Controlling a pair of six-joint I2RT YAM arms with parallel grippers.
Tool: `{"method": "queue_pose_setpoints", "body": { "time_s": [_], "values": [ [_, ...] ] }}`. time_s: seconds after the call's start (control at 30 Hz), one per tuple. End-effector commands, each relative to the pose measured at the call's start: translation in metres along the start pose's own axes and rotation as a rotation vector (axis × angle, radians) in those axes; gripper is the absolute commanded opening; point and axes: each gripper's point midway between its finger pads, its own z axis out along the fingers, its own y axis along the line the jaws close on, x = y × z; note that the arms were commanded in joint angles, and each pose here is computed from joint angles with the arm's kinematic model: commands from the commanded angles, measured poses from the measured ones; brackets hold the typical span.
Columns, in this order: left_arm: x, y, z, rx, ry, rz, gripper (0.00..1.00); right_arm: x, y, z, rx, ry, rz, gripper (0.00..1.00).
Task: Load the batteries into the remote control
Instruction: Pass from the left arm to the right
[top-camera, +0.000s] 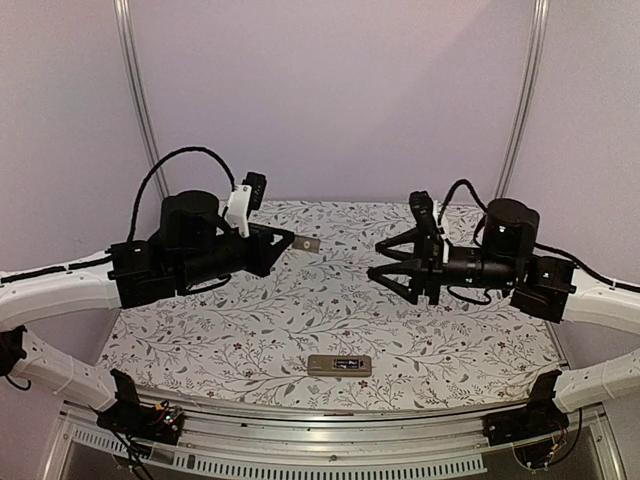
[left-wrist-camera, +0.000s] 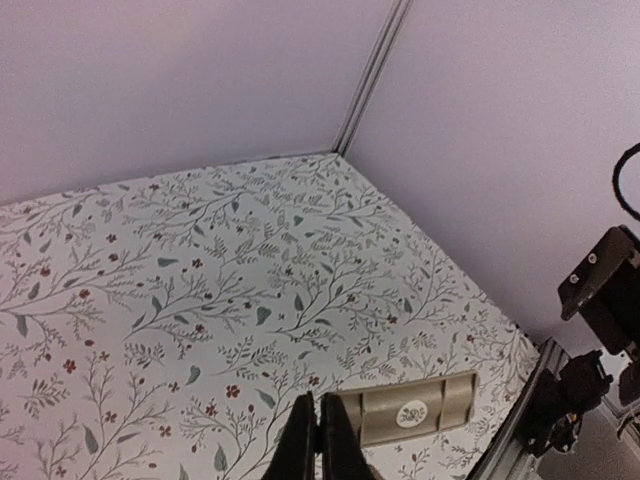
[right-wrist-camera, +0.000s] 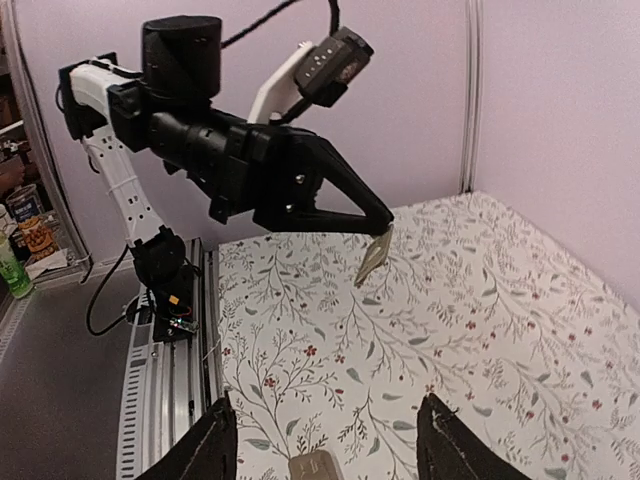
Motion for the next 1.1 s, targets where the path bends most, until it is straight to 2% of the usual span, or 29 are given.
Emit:
{"method": "queue_pose_setpoints", "body": {
  "time_s": [0.0,0.1,0.2,0.27,0.47,0.77,0.97,1.07],
  "values": [
    [-0.073,-0.076,-0.03,0.345,-0.217,0.062,0.0,-0.038,0.038,-0.041,-0.076,-0.225,-0.541,0.63],
    [-0.08,-0.115,-0.039,0.543,-0.203,0.082,0.0,-0.062,0.063,-0.06,-0.117,-0.333,-0.866,0.66],
    [-0.082,-0.137,-0.045,0.668,-0.191,0.074,0.0,-0.082,0.08,-0.069,-0.155,-0.418,-1.084,0.66],
    [-0.083,-0.15,-0.051,0.747,-0.192,0.07,0.0,-0.093,0.083,-0.066,-0.16,-0.44,-1.143,0.66],
    [-0.074,-0.166,-0.047,0.819,-0.152,0.052,0.0,-0.106,0.081,-0.049,-0.137,-0.473,-1.226,0.63],
    [-0.073,-0.173,-0.051,0.865,-0.167,0.037,0.0,-0.1,0.082,-0.033,-0.188,-0.476,-1.257,0.64],
    [-0.07,-0.173,-0.046,0.868,-0.162,0.028,0.0,-0.106,0.077,-0.023,-0.162,-0.515,-1.227,0.5],
    [-0.069,-0.172,-0.046,0.863,-0.16,0.025,0.0,-0.105,0.082,-0.021,-0.178,-0.539,-1.219,0.5]
  ]
}}
